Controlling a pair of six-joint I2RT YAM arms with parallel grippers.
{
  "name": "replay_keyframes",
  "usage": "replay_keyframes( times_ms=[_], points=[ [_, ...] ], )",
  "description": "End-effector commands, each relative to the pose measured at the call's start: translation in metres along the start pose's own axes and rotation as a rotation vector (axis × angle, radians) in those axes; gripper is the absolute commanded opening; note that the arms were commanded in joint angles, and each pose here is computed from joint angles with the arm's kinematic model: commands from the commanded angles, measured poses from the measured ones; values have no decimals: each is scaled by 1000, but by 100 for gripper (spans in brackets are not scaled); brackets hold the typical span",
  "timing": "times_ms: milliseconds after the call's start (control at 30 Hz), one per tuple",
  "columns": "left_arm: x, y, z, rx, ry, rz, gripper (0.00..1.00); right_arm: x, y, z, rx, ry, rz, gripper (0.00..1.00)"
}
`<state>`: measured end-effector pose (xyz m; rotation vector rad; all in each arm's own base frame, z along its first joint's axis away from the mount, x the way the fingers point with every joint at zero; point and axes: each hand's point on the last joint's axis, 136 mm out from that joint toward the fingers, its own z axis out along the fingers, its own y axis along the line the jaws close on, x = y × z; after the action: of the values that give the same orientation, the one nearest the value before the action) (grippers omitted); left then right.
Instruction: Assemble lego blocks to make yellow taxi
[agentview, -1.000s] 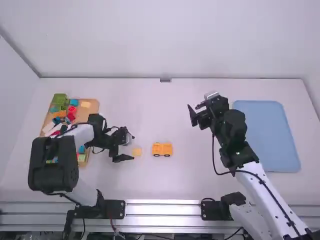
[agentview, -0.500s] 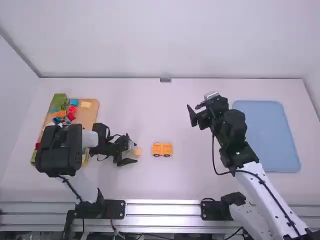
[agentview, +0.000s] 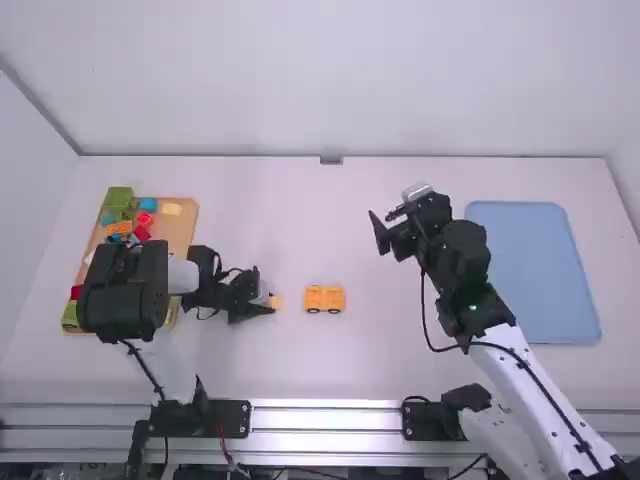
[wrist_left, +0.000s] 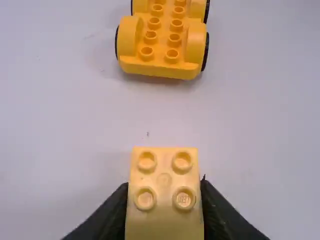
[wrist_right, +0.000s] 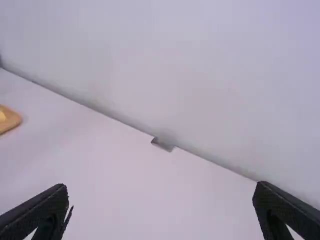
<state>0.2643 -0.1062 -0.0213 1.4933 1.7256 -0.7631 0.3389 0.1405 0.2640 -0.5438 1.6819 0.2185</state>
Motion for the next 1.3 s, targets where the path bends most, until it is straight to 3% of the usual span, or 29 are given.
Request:
replay_keyframes(
  times_ms=[0, 267, 533, 700, 833, 1100, 1267],
  points=[
    [2, -3, 1, 8, -9, -14, 30, -21, -4, -1, 8, -44, -3, 98],
    [-10, 5, -3, 2, -27, -4, 25, -8, 0, 0, -9, 8, -29, 98],
    [-50, 15, -26, 6, -46, 34, 15, 40, 55, 9, -405, 99, -126, 98],
    [-84, 4, -37, 21, -108, 151, 18, 89, 96, 11, -779, 84, -146, 98],
    [-98, -2, -36, 33, -126, 177, 18, 120, 119, 9, -945, 64, -165, 98],
    [-112, -17, -20, 105, -123, 143, 17, 174, 158, 1, -1097, 139, -266, 98],
    [-117, -21, -4, 137, -89, 156, 14, 199, 163, 11, -1072, 221, -279, 98]
  ],
)
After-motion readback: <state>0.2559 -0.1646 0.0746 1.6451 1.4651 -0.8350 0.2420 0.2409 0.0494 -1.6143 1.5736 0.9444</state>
